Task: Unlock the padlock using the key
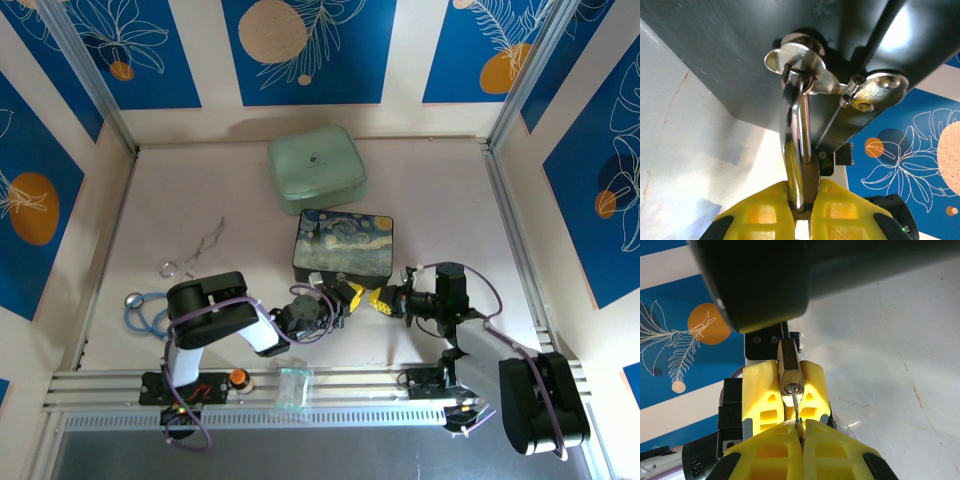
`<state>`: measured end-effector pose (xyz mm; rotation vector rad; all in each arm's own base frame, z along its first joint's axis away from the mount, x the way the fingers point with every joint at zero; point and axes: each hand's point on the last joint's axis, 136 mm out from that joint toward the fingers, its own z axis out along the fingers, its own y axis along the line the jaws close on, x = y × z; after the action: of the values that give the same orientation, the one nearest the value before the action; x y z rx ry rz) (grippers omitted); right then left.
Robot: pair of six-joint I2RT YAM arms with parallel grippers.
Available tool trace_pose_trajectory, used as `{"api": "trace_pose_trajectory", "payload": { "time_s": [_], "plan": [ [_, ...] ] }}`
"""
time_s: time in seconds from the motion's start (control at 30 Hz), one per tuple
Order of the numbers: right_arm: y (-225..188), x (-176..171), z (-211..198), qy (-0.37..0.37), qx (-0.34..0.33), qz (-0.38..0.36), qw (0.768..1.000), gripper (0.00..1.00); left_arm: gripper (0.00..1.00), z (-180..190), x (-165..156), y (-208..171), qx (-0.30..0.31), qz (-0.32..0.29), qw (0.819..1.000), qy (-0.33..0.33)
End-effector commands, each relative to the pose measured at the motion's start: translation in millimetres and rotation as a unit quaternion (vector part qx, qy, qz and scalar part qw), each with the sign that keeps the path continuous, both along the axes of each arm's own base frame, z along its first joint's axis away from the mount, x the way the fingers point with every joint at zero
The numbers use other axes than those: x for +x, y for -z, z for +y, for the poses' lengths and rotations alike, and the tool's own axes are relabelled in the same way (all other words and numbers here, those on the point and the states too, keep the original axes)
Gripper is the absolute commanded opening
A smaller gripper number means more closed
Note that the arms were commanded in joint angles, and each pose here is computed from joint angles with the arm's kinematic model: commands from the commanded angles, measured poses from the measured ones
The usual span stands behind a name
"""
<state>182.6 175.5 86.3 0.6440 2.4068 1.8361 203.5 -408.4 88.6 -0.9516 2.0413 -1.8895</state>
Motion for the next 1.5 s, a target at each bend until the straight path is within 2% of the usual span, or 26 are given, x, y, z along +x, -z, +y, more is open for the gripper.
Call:
{"api": "trace_pose_trajectory", "payload": {
  "time_s": [0.0,0.53,0.8,1.27,1.47],
  "plan": [
    [-11.9,3.4,3.6,-0.008,0.007,-0.026,1.000,0.00,0.00,-15.6,-5.6,-41.2,-0.055,-0.039,0.997,0.029],
    [-21.8,4.5,5.7,-0.020,0.018,-0.034,0.999,0.00,0.00,-19.3,-9.6,-32.7,-0.036,-0.033,0.998,0.046],
    [-18.7,5.8,10.2,-0.032,0.025,-0.019,0.999,0.00,0.00,-31.9,-12.7,-42.1,-0.055,-0.040,0.996,0.065],
    [-18.9,27.6,-7.6,-0.025,0.033,-0.016,0.999,0.00,0.00,-33.4,-23.2,-65.2,-0.084,-0.053,0.991,0.085],
    [-11.2,33.3,-9.1,-0.031,0.034,-0.010,0.999,0.00,0.00,-34.6,-25.1,-61.8,-0.083,-0.048,0.991,0.090]
  ]
}}
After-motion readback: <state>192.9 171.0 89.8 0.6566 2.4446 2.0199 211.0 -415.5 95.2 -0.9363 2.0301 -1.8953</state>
